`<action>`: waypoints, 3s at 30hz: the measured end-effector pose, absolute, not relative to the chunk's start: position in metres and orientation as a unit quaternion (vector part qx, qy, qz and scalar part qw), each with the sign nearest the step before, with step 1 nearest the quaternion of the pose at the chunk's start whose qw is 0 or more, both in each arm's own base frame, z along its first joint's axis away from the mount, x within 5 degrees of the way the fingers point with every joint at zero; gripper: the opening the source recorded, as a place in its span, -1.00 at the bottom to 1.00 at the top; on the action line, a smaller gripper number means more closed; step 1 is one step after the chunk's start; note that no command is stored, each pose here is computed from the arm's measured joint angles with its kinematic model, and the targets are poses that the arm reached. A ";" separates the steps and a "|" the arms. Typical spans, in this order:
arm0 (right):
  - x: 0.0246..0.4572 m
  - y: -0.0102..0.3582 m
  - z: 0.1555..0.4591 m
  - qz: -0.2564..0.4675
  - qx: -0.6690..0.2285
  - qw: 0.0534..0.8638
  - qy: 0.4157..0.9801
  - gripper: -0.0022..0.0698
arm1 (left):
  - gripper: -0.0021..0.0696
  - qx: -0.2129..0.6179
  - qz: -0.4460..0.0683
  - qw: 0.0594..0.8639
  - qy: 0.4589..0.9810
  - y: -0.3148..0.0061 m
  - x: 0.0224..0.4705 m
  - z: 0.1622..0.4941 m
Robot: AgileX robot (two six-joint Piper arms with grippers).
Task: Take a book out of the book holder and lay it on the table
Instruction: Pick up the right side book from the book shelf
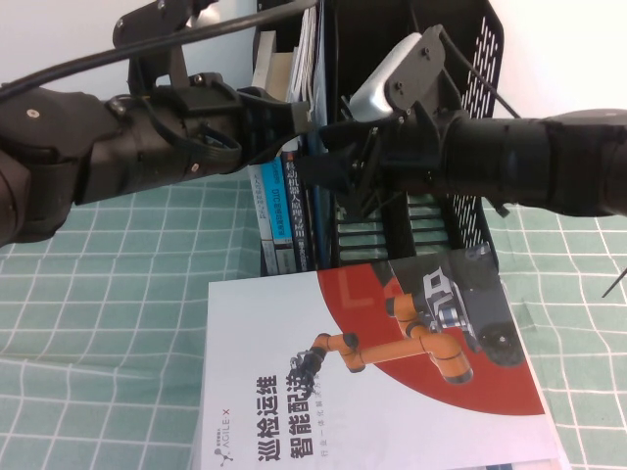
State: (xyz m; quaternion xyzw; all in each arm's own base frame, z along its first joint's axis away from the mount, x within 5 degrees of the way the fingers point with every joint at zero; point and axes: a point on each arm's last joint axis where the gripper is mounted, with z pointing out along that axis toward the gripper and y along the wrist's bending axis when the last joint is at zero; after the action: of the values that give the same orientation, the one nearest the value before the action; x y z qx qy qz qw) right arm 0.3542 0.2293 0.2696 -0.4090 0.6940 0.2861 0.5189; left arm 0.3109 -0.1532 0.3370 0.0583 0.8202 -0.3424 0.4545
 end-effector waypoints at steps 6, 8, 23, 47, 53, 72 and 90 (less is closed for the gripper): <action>0.361 0.231 0.259 0.274 -0.390 0.509 0.717 0.12 | -0.95 0.061 -0.337 0.458 0.821 -0.153 0.311 0.337; 0.361 0.231 0.260 0.273 -0.386 0.510 0.718 0.11 | -0.95 0.064 -0.334 0.459 0.821 -0.152 0.311 0.337; 0.357 0.226 0.258 0.270 -0.374 0.503 0.731 -0.04 | -0.95 0.087 -0.320 0.457 0.825 -0.153 0.310 0.335; 0.342 0.196 0.279 0.269 -0.372 0.509 0.728 -0.05 | -0.95 0.089 -0.325 0.448 0.828 -0.153 0.309 0.334; 0.337 0.190 0.290 0.254 -0.387 0.513 0.723 -0.06 | -0.95 0.090 -0.324 0.448 0.828 -0.153 0.309 0.334; 0.358 0.197 0.249 0.268 -0.343 0.491 0.755 -0.20 | -0.95 0.087 -0.324 0.447 0.829 -0.153 0.309 0.334; 0.349 0.199 0.264 0.205 -0.428 0.534 0.700 -0.76 | -0.95 0.164 -0.415 0.392 0.804 -0.171 0.294 0.366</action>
State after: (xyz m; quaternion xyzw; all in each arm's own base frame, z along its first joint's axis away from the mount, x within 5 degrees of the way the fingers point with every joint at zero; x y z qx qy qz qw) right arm 0.3491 0.1991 0.2643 -0.4278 0.6996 0.2054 0.5342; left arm 0.2941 -0.1707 0.3658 0.1644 0.8043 -0.4149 0.3924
